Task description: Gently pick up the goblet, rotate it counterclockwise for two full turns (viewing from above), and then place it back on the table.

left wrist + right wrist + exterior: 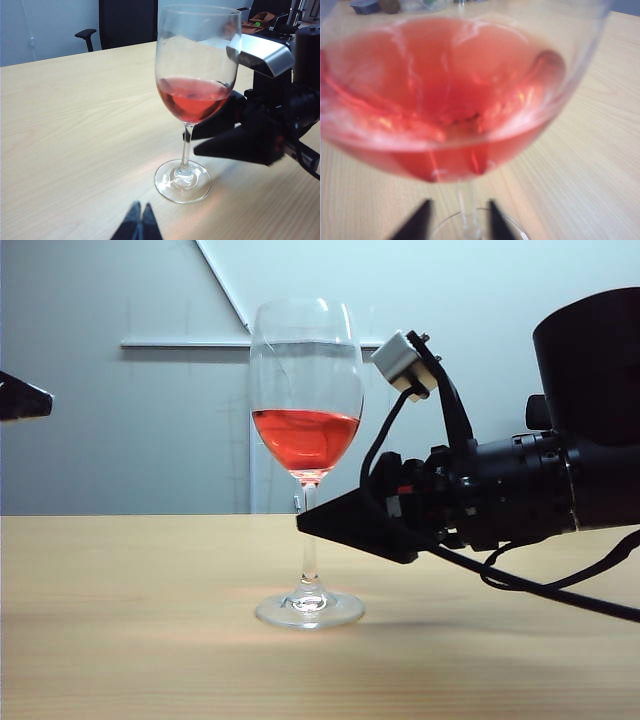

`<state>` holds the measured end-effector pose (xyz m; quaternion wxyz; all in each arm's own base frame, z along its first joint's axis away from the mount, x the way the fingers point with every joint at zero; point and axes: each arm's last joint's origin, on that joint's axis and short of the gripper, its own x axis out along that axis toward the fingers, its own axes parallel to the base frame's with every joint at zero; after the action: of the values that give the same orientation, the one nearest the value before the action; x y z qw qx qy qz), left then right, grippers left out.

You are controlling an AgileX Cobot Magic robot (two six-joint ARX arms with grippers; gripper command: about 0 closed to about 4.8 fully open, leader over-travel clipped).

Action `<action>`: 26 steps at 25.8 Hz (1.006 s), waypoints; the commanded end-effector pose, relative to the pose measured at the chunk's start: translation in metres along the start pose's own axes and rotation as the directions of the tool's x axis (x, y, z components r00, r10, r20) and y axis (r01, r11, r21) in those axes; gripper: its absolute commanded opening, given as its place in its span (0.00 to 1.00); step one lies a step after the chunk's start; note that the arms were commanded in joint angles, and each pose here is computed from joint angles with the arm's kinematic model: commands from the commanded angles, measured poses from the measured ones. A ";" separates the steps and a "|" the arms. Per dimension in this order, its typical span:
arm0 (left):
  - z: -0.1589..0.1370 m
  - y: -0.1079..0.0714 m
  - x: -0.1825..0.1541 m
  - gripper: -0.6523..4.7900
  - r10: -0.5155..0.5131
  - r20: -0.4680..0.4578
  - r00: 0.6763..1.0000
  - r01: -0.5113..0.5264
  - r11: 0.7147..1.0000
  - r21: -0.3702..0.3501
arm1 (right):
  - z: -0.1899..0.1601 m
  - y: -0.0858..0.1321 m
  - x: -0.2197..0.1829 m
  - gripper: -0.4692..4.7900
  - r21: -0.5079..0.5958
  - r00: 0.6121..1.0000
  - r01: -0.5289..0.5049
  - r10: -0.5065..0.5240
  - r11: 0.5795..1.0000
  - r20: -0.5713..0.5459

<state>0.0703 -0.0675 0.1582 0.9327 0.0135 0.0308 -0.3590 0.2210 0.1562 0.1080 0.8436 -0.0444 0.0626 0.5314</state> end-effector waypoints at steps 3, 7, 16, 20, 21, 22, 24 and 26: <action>0.002 0.000 0.000 0.11 -0.002 0.011 1.000 0.002 1.000 0.000 | 0.003 0.003 -0.005 0.62 -0.002 0.999 0.028 -0.028 1.000 0.045; 0.002 0.000 0.000 0.11 -0.002 0.011 1.000 0.002 1.000 0.000 | 0.001 0.006 -0.011 0.66 -0.010 0.997 0.047 -0.047 0.999 0.061; 0.002 0.002 0.000 0.11 0.021 0.011 1.000 -0.021 1.000 -0.002 | -0.001 0.013 -0.026 0.70 0.028 0.994 0.096 -0.098 0.995 0.052; 0.002 0.008 0.000 0.11 0.078 0.011 0.997 -0.078 0.997 -0.006 | 0.003 0.016 -0.037 0.69 0.027 0.978 0.197 -0.199 0.980 0.062; 0.002 0.011 -0.001 0.11 0.109 0.011 0.994 -0.109 0.994 -0.008 | 0.005 0.018 -0.042 0.67 0.027 0.969 0.235 -0.236 0.972 0.065; 0.002 0.013 -0.001 0.11 0.129 0.010 0.992 -0.129 0.992 -0.009 | 0.005 0.019 -0.045 0.66 0.028 0.964 0.255 -0.256 0.967 0.067; 0.002 0.020 -0.002 0.11 0.207 0.009 0.978 -0.207 0.978 -0.014 | 0.006 0.022 -0.052 0.54 0.028 0.956 0.282 -0.283 0.959 0.071; 0.002 0.026 -0.003 0.11 0.264 0.008 0.965 -0.264 0.964 -0.018 | 0.007 0.025 -0.057 0.40 0.028 0.950 0.302 -0.303 0.953 0.073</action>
<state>0.0840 -0.0493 0.1583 0.9682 0.0095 0.0319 -0.2479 0.1762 0.1181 0.1193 0.9126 -0.0279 0.0416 0.4057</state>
